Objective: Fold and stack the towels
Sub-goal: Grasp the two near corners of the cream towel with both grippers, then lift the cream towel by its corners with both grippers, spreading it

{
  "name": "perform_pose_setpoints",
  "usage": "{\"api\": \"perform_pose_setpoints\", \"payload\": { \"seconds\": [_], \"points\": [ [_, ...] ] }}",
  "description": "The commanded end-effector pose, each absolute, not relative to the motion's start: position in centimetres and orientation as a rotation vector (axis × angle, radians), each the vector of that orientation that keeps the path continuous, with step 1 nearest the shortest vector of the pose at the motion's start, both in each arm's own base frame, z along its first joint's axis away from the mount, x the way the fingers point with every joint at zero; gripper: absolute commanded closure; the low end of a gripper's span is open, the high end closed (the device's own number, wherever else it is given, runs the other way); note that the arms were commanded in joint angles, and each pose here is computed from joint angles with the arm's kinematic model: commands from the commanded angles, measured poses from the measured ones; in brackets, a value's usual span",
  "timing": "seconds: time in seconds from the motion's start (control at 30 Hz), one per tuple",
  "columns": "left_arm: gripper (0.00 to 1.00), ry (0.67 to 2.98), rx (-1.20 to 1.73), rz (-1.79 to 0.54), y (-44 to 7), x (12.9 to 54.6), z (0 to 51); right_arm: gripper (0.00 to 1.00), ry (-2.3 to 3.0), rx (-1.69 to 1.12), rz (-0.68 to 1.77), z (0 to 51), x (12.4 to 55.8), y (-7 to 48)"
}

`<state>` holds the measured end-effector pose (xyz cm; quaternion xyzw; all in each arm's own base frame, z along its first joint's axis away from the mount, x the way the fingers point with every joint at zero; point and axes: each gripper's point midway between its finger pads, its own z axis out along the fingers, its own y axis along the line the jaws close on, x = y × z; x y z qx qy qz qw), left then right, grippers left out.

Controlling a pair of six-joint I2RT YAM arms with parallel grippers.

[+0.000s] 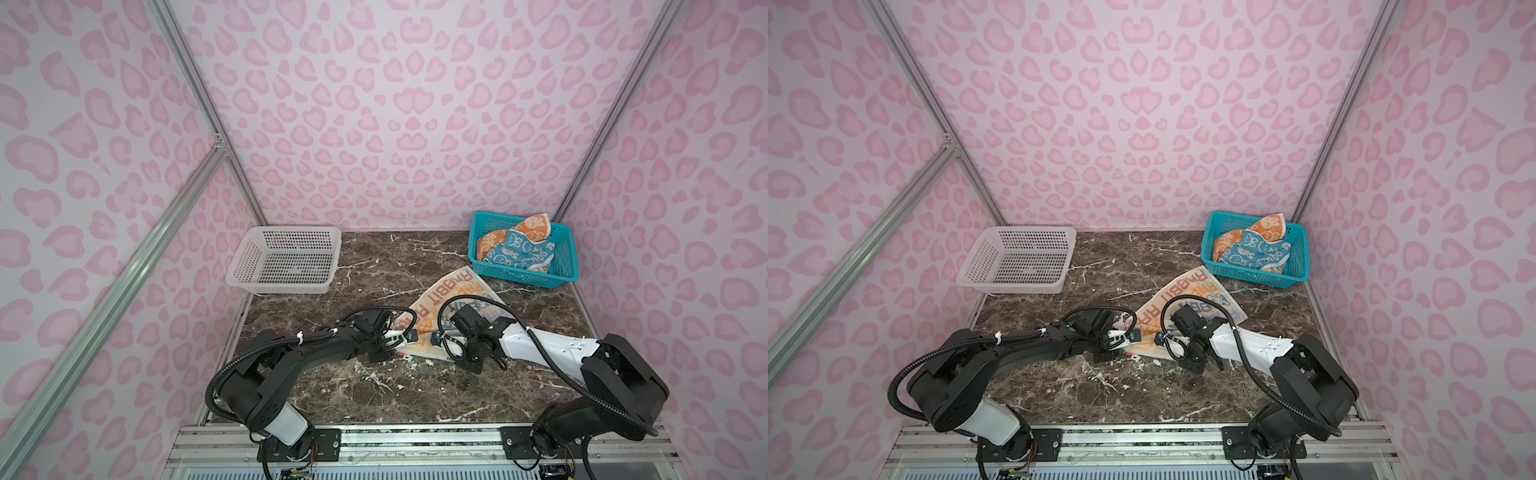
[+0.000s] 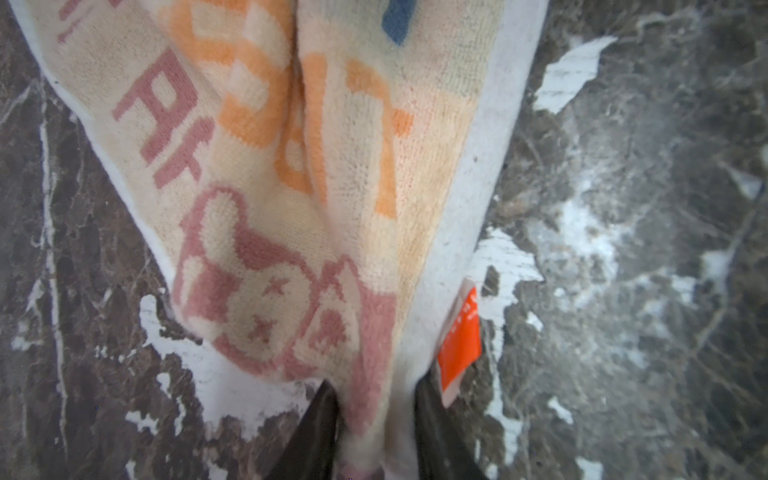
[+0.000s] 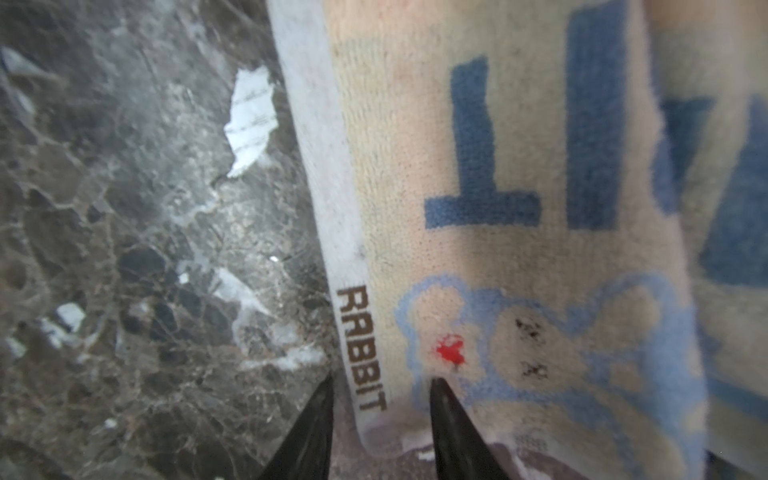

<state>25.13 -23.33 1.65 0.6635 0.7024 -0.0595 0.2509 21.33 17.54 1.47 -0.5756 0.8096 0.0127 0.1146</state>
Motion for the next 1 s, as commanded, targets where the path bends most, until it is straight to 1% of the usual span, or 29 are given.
{"api": "perform_pose_setpoints", "payload": {
  "seconds": [0.0,0.07,0.1,0.17,0.33,0.37,0.53,0.7,0.8,0.97],
  "points": [
    [0.75,2.01,1.869,-0.122,-21.3,23.7,-0.1,0.66,2.395,-1.732,-0.065,0.4,21.1,16.0],
    [0.76,2.014,1.877,-0.12,-21.2,23.7,-0.3,0.71,2.395,-1.731,-0.083,0.3,21.3,15.8],
    [0.8,2.015,1.876,-0.122,-21.3,23.7,-0.2,0.74,2.394,-1.731,-0.086,0.4,21.3,15.8],
    [0.96,2.021,1.863,-0.118,-21.3,23.9,-0.1,0.81,2.388,-1.727,-0.096,0.5,21.5,15.8],
    [0.96,2.027,1.825,-0.113,-21.6,24.5,0.4,0.99,2.358,-1.706,-0.108,1.2,21.8,15.8],
    [0.96,2.028,1.806,-0.114,-21.7,24.7,0.7,1.0,2.345,-1.688,-0.106,1.6,22.1,16.0],
    [0.96,2.021,1.62,-0.15,-22.7,27.1,4.8,1.0,2.231,-1.526,-0.049,5.5,24.2,17.7],
    [0.96,1.976,1.446,-0.173,-23.5,29.6,10.5,1.0,2.11,-1.303,-0.012,11.2,27.3,19.2],
    [0.96,1.949,1.348,-0.162,-23.4,31.0,14.0,1.0,2.072,-1.12,-0.048,15.2,29.4,18.9],
    [0.97,1.919,1.15,-0.095,-22.4,33.2,20.4,1.0,1.984,-1.032,-0.041,21.2,30.5,19.0]
  ]
}}
